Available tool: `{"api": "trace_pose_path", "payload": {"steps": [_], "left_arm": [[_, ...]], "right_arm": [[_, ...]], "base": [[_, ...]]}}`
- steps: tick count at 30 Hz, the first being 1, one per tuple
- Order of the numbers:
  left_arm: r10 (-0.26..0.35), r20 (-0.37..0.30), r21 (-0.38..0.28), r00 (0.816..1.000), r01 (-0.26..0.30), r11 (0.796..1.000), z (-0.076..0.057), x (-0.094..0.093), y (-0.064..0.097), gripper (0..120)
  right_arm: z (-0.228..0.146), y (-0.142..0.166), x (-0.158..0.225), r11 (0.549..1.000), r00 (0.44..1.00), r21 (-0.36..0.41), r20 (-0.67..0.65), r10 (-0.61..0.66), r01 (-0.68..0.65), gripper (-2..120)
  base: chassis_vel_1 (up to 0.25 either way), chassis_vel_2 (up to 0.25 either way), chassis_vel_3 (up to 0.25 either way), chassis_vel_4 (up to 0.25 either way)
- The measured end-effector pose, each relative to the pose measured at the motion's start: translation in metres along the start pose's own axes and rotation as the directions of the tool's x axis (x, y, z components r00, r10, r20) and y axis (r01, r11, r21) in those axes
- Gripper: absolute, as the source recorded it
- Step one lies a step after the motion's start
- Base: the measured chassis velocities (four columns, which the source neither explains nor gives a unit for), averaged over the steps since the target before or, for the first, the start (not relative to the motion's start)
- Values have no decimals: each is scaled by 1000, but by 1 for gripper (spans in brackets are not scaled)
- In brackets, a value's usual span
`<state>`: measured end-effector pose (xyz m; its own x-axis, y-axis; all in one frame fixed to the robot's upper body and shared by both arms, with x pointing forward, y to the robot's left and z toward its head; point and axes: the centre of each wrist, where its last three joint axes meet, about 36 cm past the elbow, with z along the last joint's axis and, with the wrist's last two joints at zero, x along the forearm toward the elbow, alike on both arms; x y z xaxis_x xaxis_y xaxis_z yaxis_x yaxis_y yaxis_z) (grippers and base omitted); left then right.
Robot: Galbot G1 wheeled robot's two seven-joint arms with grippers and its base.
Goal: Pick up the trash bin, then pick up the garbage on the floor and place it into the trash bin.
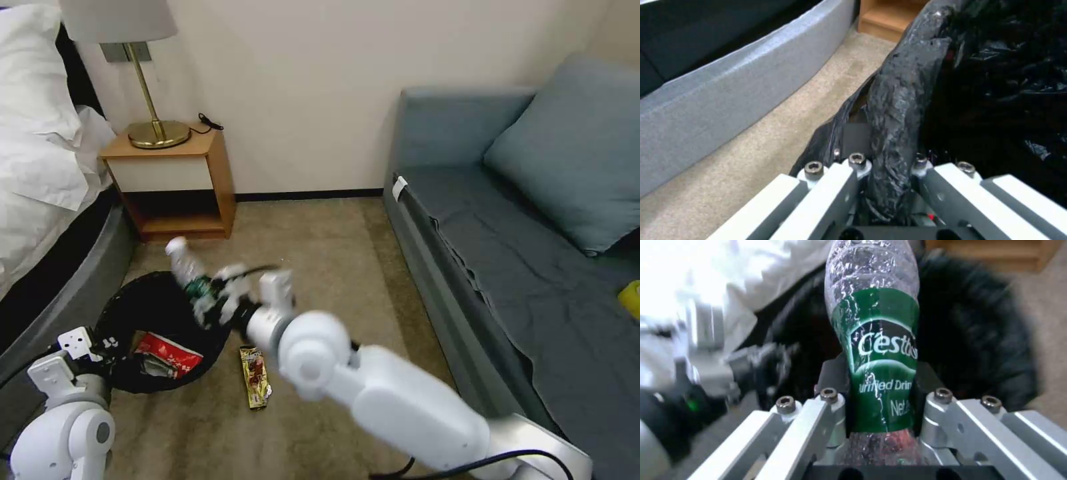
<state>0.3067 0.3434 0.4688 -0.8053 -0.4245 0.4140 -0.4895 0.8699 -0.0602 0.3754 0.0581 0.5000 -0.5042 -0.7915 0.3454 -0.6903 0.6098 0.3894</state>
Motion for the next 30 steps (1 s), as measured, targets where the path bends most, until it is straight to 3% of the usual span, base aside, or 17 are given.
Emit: {"api": "trace_pose_path", "payload": {"steps": [14, 30], "left_arm": [[16, 8, 19, 1000, -16, 1000, -3, 11, -7, 2], [24, 10, 17, 1000, -24, 1000, -4, 9, -8, 2]], "right_arm": [[33, 5, -54, 996, 998, 57, -3, 68, -68, 23], [32, -8, -49, 993, 996, 78, 18, 88, -90, 84]], "base": [[0, 0, 0, 0], [0, 0, 0, 0]]}}
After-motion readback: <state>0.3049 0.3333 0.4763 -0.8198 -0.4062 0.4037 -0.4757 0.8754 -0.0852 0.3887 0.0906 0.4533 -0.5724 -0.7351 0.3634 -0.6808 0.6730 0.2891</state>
